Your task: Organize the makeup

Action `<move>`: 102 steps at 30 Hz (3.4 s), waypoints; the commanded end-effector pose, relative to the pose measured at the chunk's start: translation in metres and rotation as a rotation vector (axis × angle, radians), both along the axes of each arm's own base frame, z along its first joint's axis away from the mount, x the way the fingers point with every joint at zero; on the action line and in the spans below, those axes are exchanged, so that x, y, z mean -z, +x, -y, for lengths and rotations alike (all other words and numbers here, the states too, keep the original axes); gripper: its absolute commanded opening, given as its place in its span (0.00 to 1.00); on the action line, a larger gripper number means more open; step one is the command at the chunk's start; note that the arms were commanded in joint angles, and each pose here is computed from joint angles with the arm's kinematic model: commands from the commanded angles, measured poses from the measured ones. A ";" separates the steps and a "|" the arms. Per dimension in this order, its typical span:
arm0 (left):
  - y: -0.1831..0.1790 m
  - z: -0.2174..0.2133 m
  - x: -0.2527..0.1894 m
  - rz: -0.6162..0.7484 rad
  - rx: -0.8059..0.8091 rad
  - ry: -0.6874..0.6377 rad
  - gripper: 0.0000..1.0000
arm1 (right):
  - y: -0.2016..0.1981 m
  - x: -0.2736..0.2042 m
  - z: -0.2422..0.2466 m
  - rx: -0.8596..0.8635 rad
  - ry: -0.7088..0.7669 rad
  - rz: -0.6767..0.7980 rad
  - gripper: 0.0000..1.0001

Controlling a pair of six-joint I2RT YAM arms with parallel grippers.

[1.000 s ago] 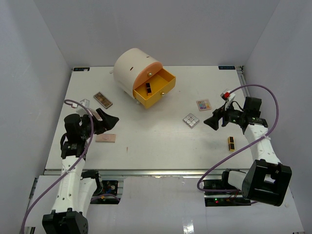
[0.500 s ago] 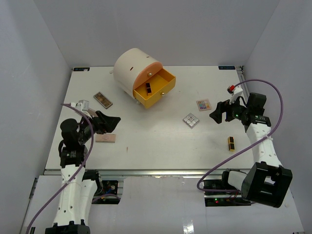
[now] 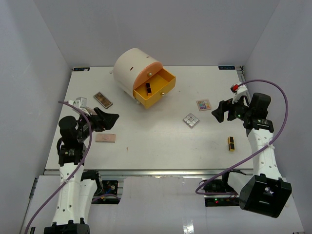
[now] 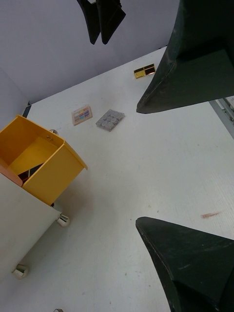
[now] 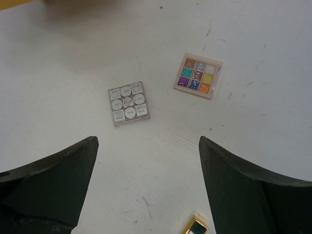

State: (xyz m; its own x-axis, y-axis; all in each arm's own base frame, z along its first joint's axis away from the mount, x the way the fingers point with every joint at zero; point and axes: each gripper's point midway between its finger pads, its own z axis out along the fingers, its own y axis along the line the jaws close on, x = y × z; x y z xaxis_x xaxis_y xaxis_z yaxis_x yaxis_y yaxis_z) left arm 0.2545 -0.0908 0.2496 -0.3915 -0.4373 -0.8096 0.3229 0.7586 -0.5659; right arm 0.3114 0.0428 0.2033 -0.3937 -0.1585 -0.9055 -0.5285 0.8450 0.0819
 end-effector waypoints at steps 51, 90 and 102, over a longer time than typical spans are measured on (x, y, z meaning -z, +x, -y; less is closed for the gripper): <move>-0.012 0.016 0.012 -0.097 0.076 -0.087 0.98 | -0.048 0.130 0.075 0.087 -0.416 -0.452 0.10; 0.011 0.007 0.002 -0.045 0.057 -0.006 0.98 | 0.160 -0.066 -0.317 -0.579 -0.953 0.658 0.74; 0.114 0.007 -0.067 -0.004 0.021 0.026 0.98 | 0.142 -0.156 -0.264 -0.345 -0.299 0.453 0.78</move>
